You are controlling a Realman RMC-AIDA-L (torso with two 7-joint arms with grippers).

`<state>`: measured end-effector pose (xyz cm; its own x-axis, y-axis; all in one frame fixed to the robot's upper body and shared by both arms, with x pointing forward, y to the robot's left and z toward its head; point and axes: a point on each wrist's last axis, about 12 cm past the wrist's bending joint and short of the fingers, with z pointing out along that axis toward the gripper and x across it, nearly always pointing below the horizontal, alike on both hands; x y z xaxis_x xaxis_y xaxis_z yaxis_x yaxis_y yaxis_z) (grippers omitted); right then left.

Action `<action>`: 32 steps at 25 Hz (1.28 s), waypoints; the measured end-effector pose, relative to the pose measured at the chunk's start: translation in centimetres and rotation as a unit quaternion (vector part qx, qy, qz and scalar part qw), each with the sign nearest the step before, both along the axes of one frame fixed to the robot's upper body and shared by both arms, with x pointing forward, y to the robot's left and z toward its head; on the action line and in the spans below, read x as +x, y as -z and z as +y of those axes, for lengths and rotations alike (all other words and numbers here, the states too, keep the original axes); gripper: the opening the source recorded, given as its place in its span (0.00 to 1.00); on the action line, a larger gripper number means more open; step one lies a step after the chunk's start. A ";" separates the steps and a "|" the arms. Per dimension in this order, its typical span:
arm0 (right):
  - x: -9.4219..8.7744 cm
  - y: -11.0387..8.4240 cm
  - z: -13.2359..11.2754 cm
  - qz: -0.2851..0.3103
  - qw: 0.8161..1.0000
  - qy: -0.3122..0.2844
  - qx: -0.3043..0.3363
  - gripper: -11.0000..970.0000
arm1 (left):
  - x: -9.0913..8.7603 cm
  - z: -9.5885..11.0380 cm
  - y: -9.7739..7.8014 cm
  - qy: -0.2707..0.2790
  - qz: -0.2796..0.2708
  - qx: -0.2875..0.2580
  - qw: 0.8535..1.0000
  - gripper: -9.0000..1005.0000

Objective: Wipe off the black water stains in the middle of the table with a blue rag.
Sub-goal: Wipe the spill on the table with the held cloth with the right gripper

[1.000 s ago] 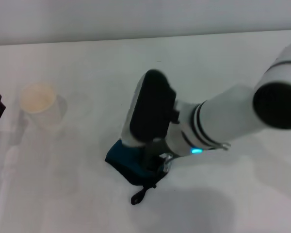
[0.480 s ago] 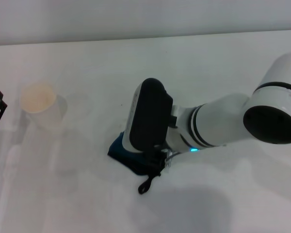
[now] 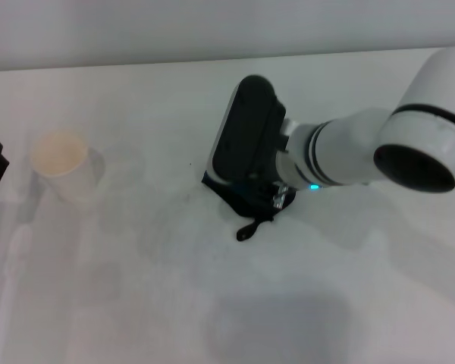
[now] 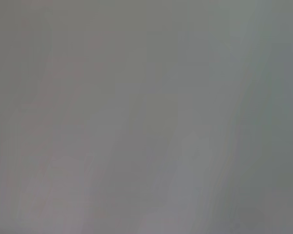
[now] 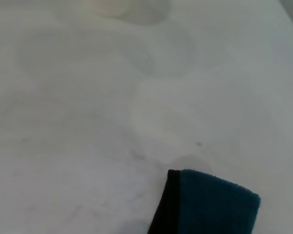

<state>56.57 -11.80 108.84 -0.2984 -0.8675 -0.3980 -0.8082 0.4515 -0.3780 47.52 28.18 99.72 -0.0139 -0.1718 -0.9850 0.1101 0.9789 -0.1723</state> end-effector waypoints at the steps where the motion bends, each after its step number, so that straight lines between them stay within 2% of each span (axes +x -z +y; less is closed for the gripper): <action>1: 0.2 -0.2 -0.1 0.000 1.000 0.005 0.004 0.09 | 0.0 0.0 0.0 -0.001 -0.001 0.000 1.000 0.89; 5: 0.1 -0.6 0.4 0.000 1.000 0.000 0.018 0.09 | 0.2 0.0 -0.1 -0.001 -0.002 -0.001 1.000 0.89; 12: -2.5 0.9 3.6 0.056 0.994 -0.087 0.047 0.09 | 0.9 -0.4 -0.3 0.006 -0.003 -0.001 1.000 0.89; 17: -4.1 0.9 4.7 0.097 0.981 -0.148 0.082 0.09 | 0.8 -0.1 -0.2 0.002 0.001 -0.011 1.000 0.89; 20: -4.6 1.1 4.7 0.111 0.976 -0.159 0.096 0.09 | 0.7 0.0 -0.2 -0.002 0.002 -0.015 1.000 0.89; 24: -3.2 1.1 3.9 0.096 0.981 -0.129 0.109 0.09 | 0.7 0.1 -0.2 -0.002 0.002 -0.016 1.000 0.89; 32: 2.1 -0.2 0.3 0.054 0.990 -0.029 0.129 0.09 | 1.3 -0.1 -0.5 0.003 -0.003 -0.014 1.000 0.88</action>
